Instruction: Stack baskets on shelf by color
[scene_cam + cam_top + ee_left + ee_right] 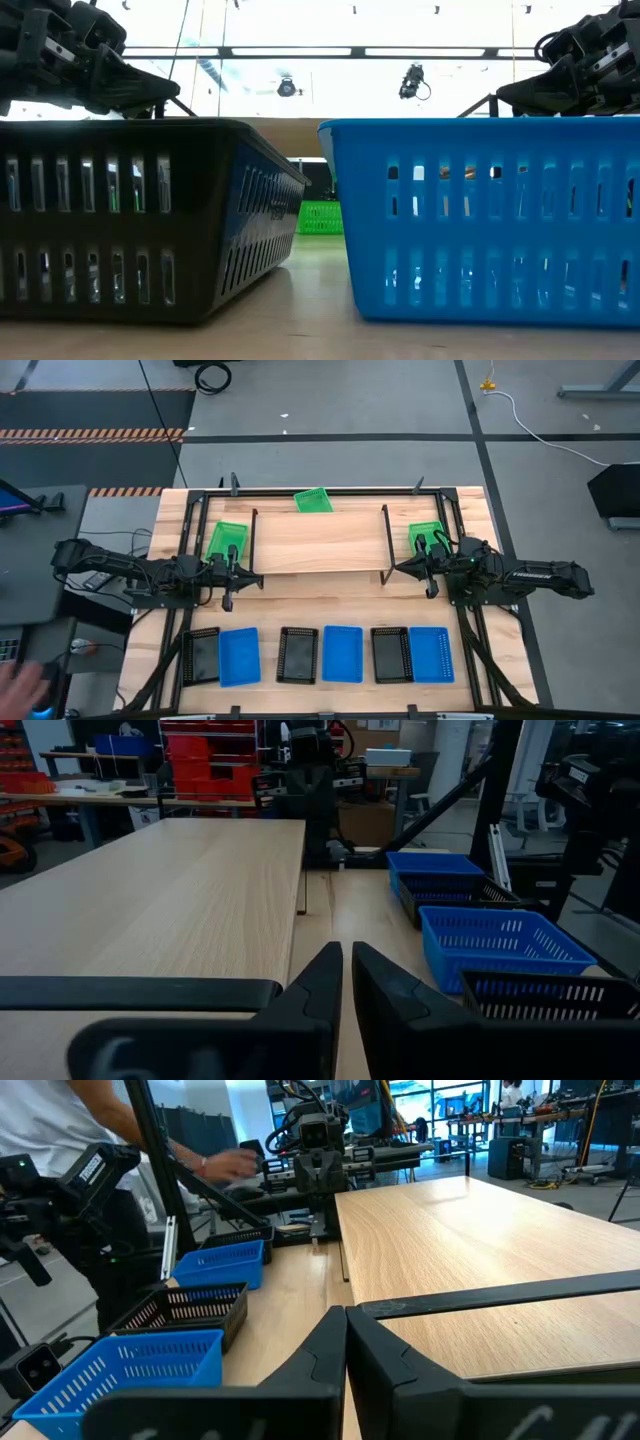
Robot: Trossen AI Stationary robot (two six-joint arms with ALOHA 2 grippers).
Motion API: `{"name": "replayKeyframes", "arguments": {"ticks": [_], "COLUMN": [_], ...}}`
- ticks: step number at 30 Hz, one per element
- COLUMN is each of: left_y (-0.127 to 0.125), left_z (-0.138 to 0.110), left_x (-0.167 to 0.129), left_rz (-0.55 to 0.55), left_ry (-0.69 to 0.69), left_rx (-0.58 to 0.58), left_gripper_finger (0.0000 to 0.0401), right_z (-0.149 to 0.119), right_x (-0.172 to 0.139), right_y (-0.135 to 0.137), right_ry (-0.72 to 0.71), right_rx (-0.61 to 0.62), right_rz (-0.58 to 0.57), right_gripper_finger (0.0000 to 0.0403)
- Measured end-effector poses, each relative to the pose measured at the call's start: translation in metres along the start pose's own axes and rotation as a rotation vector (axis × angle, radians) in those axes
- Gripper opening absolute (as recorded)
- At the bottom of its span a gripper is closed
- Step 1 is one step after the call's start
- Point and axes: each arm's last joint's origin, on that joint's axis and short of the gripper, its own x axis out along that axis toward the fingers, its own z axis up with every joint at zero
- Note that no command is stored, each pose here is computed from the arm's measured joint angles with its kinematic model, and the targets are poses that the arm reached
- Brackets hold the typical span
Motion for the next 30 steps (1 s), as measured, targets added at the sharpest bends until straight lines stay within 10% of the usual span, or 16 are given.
{"name": "replayKeyframes", "arguments": {"ticks": [30], "left_y": [0.0], "left_z": [0.0], "left_x": [0.0], "left_rz": [0.0], "left_ry": [0.0], "left_rx": [0.0], "left_gripper_finger": [0.0036], "right_z": [0.0001], "right_x": [0.0], "right_y": [0.0], "right_ry": [0.0], "right_rx": [0.0], "right_rz": [0.0], "right_gripper_finger": [0.0016]}}
